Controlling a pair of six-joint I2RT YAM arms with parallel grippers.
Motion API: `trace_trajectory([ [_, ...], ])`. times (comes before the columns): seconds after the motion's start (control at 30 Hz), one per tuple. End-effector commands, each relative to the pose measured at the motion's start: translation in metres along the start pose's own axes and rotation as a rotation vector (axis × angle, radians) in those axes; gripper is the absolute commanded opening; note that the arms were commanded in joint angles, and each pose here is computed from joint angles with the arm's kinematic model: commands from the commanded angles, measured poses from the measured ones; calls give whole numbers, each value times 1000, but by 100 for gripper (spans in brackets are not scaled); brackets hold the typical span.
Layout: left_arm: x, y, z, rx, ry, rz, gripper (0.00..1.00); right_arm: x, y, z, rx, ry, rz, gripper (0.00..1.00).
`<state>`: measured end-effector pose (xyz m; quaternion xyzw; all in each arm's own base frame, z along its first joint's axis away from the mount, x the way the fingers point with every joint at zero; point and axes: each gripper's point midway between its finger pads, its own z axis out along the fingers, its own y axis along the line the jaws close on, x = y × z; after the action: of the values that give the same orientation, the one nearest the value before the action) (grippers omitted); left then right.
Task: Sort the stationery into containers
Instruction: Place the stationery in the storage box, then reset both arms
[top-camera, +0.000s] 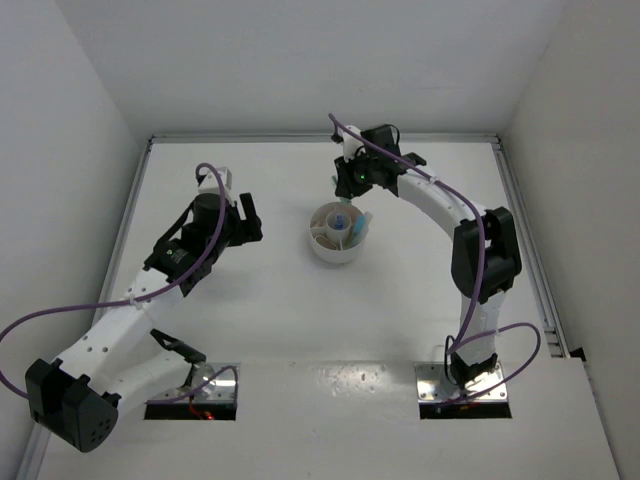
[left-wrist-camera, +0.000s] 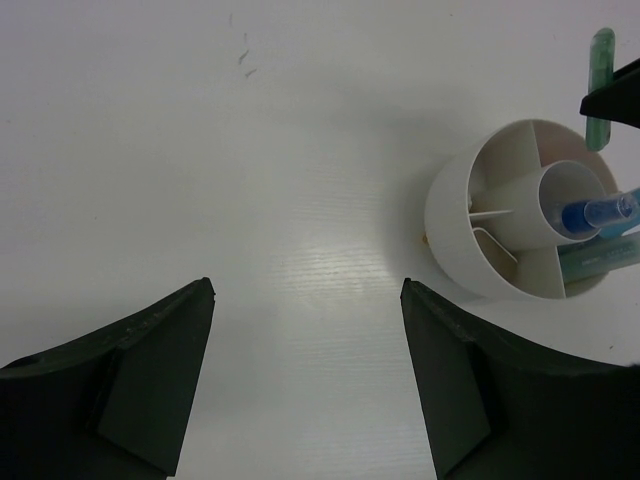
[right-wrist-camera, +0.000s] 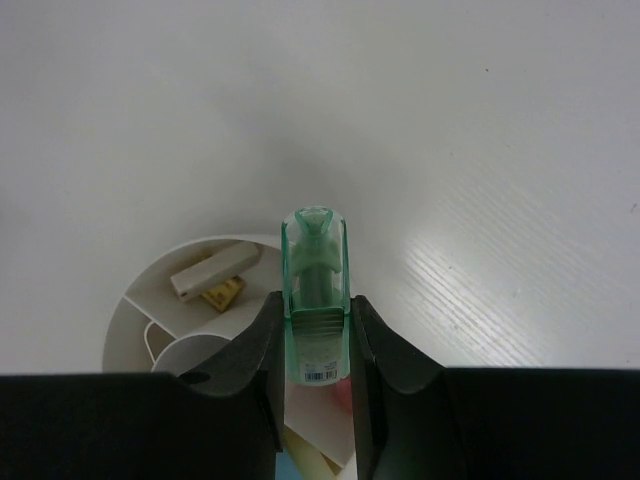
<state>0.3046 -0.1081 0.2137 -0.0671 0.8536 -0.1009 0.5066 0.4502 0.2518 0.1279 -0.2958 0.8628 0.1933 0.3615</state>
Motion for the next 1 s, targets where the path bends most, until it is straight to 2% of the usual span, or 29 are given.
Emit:
trace_trajectory([
  [0.0, -10, -2, -1, 15, -39, -4, 81, -10, -7, -2, 17, -17, -38, 0],
  [0.23, -9, -4, -1, 23, -35, -4, 81, 13, -13, 3, 11, 62, -75, 0],
  [0.53, -9, -4, -1, 23, -35, -4, 82, 19, -8, 7, -35, 88, -84, 9],
  [0.6, -9, -4, -1, 23, -35, -4, 82, 19, -6, 7, -44, 86, -93, 18],
  [0.63, -9, -4, -1, 23, -35, -4, 82, 19, -6, 7, -44, 86, -93, 26],
  [0.67, -9, -4, -1, 23, -35, -4, 82, 19, -6, 7, -44, 86, -93, 38],
  [0.7, -9, -4, -1, 23, -35, -4, 82, 15, -6, 4, -42, 76, -96, 42],
  [0.77, -9, -4, -1, 23, -35, -4, 82, 9, -5, -1, -40, 62, -101, 45],
  [0.97, -9, -4, -1, 23, -35, -4, 82, -23, -1, -27, -23, -25, -131, 45],
])
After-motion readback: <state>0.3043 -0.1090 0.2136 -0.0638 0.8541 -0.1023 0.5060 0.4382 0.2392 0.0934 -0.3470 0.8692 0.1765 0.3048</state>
